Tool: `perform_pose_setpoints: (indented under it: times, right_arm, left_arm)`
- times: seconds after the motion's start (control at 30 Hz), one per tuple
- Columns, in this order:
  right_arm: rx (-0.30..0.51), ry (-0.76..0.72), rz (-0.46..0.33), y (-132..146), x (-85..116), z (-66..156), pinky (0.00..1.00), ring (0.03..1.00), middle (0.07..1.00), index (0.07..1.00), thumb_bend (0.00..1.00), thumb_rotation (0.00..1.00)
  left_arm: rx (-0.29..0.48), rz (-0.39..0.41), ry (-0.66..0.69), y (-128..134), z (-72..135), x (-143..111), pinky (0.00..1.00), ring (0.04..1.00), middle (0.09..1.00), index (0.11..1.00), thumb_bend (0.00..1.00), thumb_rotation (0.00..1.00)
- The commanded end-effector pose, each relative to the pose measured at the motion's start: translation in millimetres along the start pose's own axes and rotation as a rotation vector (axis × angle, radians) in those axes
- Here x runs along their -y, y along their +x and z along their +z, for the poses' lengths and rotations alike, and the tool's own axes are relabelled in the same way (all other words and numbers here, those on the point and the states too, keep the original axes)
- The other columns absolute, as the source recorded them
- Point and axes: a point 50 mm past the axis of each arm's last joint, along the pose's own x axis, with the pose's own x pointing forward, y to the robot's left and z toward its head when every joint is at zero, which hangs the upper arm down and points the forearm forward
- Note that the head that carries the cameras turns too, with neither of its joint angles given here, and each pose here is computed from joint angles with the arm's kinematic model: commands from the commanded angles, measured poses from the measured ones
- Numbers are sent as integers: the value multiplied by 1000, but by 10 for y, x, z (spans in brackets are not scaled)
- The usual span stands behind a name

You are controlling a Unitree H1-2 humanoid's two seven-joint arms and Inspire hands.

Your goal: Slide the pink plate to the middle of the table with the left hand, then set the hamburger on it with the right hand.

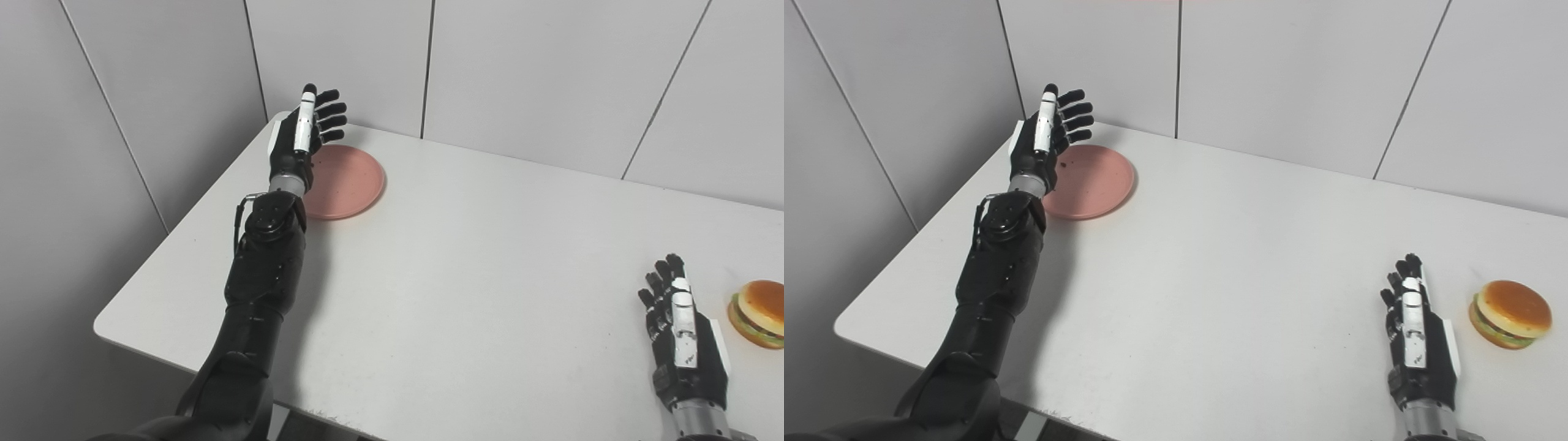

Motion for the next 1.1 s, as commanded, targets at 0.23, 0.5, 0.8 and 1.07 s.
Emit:
perform_pose_setpoints:
  times: [0.23,0.5,0.8,1.07]
  right_arm:
    - [71,3,1,38,-53,118,1000,997,1000,997,527,924]
    - [64,6,0,28,-72,118,1000,1000,1000,1000,542,911]
    - [70,-9,-2,29,-71,131,1000,998,1000,1000,566,910]
    - [66,-3,-1,21,-66,139,1000,1000,1000,1000,565,902]
  left_arm:
    - [116,65,47,519,338,-434,702,724,705,696,469,1000]
    - [80,120,80,644,207,-699,799,781,748,725,519,1000]
    - [6,158,90,663,54,-736,852,810,775,753,455,1000]
    - [-46,159,86,557,-217,-729,838,825,782,747,434,1000]
